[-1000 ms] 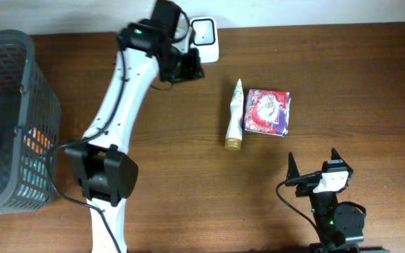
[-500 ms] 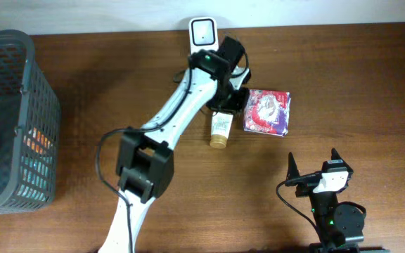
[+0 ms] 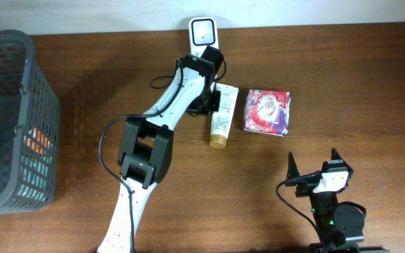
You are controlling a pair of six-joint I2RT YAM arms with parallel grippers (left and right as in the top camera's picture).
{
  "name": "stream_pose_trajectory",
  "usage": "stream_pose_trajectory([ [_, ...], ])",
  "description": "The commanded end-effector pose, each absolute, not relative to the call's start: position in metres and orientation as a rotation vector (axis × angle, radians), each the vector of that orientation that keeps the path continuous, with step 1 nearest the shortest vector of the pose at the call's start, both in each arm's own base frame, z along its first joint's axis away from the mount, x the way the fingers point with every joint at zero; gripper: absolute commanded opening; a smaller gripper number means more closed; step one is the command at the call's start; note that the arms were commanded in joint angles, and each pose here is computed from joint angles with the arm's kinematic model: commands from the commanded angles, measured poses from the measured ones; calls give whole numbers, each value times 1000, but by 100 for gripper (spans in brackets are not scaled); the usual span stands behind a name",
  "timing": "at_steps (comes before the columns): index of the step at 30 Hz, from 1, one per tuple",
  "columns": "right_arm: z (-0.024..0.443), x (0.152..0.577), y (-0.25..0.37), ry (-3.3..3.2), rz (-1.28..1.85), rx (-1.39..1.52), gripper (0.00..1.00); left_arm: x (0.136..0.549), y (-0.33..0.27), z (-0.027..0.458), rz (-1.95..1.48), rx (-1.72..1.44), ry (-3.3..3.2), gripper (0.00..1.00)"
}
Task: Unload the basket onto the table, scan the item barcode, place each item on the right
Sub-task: 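Place the white tube upright beside the pink pack, release, then grasp the orange Kleenex tissue pack in the basket with left gripper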
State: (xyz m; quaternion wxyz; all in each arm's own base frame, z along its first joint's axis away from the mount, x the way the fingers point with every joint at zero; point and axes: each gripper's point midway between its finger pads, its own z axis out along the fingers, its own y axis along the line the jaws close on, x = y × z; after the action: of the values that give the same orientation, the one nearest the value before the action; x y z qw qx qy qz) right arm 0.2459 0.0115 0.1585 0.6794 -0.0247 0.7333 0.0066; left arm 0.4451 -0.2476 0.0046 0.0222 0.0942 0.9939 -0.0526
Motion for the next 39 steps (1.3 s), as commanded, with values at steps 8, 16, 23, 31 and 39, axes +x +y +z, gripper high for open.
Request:
stream_pose_trajectory([
  [8, 155, 246, 11, 1652, 13, -51, 99, 412, -309, 4, -532, 388, 3127, 4],
  [16, 155, 246, 11, 1652, 13, -51, 99, 416, -319, 9, -548, 387, 3095, 7],
  [23, 155, 246, 11, 1652, 13, -51, 99, 471, -259, 144, -572, 241, 2907, 28],
  [31, 155, 246, 11, 1652, 13, -51, 99, 480, -157, 285, -545, 159, 2583, 64],
  [39, 155, 246, 11, 1652, 13, -51, 99, 420, -41, 410, -219, 3, 2330, 74],
])
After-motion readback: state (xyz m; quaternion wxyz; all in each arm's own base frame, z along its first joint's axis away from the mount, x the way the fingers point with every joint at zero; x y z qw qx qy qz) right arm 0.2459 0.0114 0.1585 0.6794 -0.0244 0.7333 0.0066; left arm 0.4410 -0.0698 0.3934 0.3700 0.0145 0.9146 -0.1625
